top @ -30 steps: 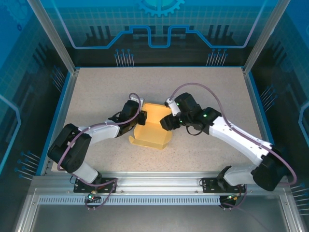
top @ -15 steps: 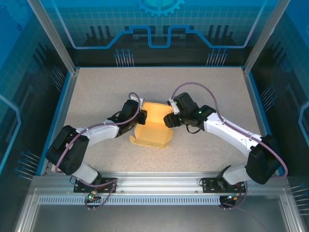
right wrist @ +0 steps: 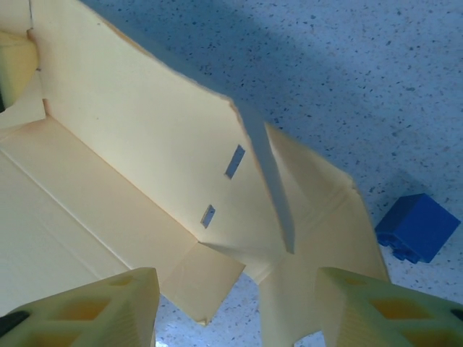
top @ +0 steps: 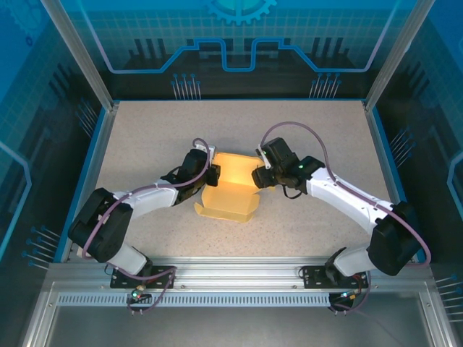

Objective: Fold the paper box

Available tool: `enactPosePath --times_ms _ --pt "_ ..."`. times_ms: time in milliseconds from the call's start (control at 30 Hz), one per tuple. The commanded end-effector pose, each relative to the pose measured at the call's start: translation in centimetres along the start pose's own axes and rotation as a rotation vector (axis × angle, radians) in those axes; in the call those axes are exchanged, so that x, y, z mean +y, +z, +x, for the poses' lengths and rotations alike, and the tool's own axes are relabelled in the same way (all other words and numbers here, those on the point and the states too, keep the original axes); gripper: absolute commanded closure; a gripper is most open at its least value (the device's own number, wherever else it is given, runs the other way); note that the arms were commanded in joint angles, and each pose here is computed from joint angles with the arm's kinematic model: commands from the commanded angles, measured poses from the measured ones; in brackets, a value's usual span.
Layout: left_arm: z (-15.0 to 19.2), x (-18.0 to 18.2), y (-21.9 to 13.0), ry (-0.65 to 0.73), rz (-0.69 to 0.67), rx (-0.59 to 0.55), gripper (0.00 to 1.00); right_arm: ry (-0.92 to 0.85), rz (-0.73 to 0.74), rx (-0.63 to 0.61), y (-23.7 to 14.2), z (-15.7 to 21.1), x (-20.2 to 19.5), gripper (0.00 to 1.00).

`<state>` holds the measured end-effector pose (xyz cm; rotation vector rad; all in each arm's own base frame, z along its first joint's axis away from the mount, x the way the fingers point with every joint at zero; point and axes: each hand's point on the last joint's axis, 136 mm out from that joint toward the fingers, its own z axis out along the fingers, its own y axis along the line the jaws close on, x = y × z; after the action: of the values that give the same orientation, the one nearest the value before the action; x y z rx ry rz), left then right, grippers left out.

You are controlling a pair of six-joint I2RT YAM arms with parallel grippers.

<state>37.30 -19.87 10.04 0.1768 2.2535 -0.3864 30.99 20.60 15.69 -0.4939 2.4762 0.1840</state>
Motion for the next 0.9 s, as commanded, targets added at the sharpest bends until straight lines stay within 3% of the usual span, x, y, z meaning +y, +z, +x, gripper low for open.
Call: enactPosePath --times_ms 0,500,867 --pt "-2.1 -1.0 -0.8 -0.004 0.018 -0.054 0.85 -0.021 0.017 -0.025 -0.2 -1.5 -0.4 0.4" --pt "-2.4 -1.1 -1.0 0.01 0.016 -0.059 0.85 -0.051 -0.16 -0.021 0.8 -1.8 4.5 0.53" --pt "-1.9 -0.9 -1.1 0.009 0.01 -0.054 0.85 -0.046 -0.127 -0.074 1.9 -3.3 4.7 0.53"
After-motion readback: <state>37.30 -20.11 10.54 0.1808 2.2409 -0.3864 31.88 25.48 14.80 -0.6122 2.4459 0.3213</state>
